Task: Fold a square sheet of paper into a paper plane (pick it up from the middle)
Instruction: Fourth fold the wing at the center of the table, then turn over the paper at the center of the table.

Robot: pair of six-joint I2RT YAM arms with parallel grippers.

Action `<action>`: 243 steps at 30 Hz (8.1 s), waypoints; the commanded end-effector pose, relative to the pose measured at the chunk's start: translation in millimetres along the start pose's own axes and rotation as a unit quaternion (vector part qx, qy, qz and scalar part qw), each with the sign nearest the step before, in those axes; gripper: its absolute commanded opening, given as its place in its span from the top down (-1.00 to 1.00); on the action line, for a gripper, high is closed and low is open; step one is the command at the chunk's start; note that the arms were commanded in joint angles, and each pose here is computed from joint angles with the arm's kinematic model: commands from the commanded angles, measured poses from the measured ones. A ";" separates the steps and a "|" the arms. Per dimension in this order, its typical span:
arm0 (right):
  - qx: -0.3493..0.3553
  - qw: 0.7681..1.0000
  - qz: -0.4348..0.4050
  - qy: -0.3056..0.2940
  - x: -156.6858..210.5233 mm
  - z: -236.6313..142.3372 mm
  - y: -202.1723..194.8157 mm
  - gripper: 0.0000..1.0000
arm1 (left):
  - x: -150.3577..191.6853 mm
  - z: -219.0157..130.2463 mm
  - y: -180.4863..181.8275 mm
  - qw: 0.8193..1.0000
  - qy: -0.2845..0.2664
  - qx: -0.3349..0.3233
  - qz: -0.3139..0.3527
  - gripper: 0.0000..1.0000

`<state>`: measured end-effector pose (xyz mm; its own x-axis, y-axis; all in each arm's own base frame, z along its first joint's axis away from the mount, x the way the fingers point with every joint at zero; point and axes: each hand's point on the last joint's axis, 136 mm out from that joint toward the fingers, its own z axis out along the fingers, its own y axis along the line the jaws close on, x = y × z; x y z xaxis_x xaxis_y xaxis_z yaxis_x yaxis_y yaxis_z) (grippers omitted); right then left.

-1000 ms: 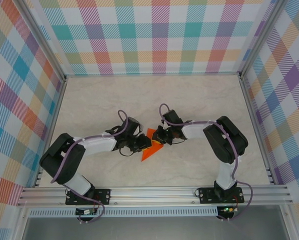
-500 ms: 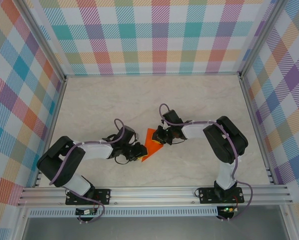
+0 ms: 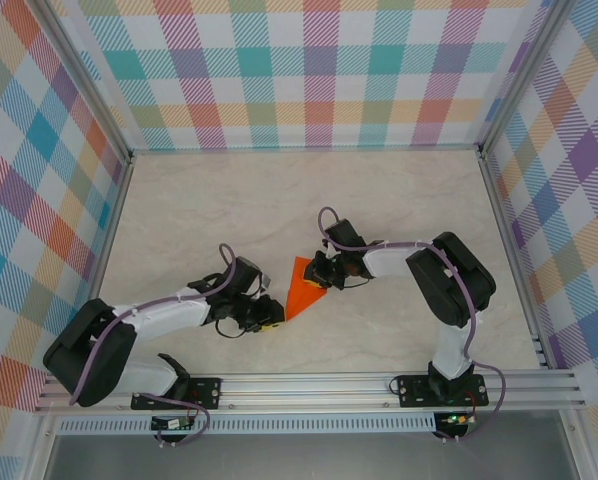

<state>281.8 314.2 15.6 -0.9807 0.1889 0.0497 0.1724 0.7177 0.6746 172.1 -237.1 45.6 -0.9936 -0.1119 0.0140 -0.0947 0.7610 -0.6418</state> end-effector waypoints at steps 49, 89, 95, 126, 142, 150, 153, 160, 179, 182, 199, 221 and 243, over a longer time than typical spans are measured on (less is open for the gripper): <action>0.021 0.999 -0.027 -0.011 -17.0 6.8 -7.5 0.78 | -35.5 54.3 37.7 0.995 -0.013 -0.100 -0.025 0.96; 0.000 1.000 0.024 -0.008 17.2 -53.4 -15.6 0.37 | -39.0 47.0 9.8 0.998 -0.020 -0.064 -0.007 0.90; 0.022 0.999 0.050 0.005 26.0 -40.3 -28.0 0.35 | -39.0 48.4 10.5 0.998 -0.019 -0.064 -0.007 0.90; -0.029 0.999 0.042 0.000 16.7 -27.1 -4.2 0.34 | -40.5 46.3 5.2 0.998 -0.023 -0.056 -0.007 0.90; -0.066 0.998 0.003 0.009 6.0 -13.5 21.8 0.30 | -51.5 38.2 -14.2 0.998 -0.049 -0.022 -0.013 0.84; -0.068 0.998 -0.011 0.005 4.1 -7.4 23.6 0.37 | -54.8 29.3 -15.1 0.997 -0.067 -0.021 -0.013 0.79; -0.069 0.997 -0.022 0.005 4.3 -6.8 25.5 0.43 | -55.2 25.8 -14.9 0.997 -0.072 -0.021 -0.013 0.78; -0.059 0.997 -0.047 0.002 2.2 -13.9 32.2 0.66 | -56.6 9.3 -5.5 0.994 -0.102 -0.048 -0.016 0.75; 0.182 0.966 -0.181 -0.043 -3.7 -112.0 14.4 0.83 | -57.9 -44.7 28.8 0.973 -0.199 -0.110 -0.048 0.61; 0.283 0.940 -0.185 -0.041 -8.5 -135.8 -2.9 0.83 | -59.1 -52.4 33.2 0.968 -0.214 -0.115 -0.055 0.57; 0.522 0.822 -0.227 0.027 -1.7 -65.0 2.5 0.72 | -52.1 -77.2 53.2 0.954 -0.256 -0.130 -0.084 0.38; 0.048 0.971 -0.231 0.038 47.7 -63.8 92.8 0.09 | -48.5 -71.3 50.8 0.960 -0.245 -0.108 -0.085 0.25; 0.043 0.981 -0.180 0.058 39.4 -16.8 29.2 0.52 | -54.2 -38.1 26.8 0.978 -0.174 -0.085 -0.075 0.05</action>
<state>233.0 334.3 56.3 -0.9750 -0.2093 -0.0748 -0.2127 0.7812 0.5869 212.8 -179.1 47.9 -0.8864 -0.4271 -0.1785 -0.2976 0.8212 -0.4868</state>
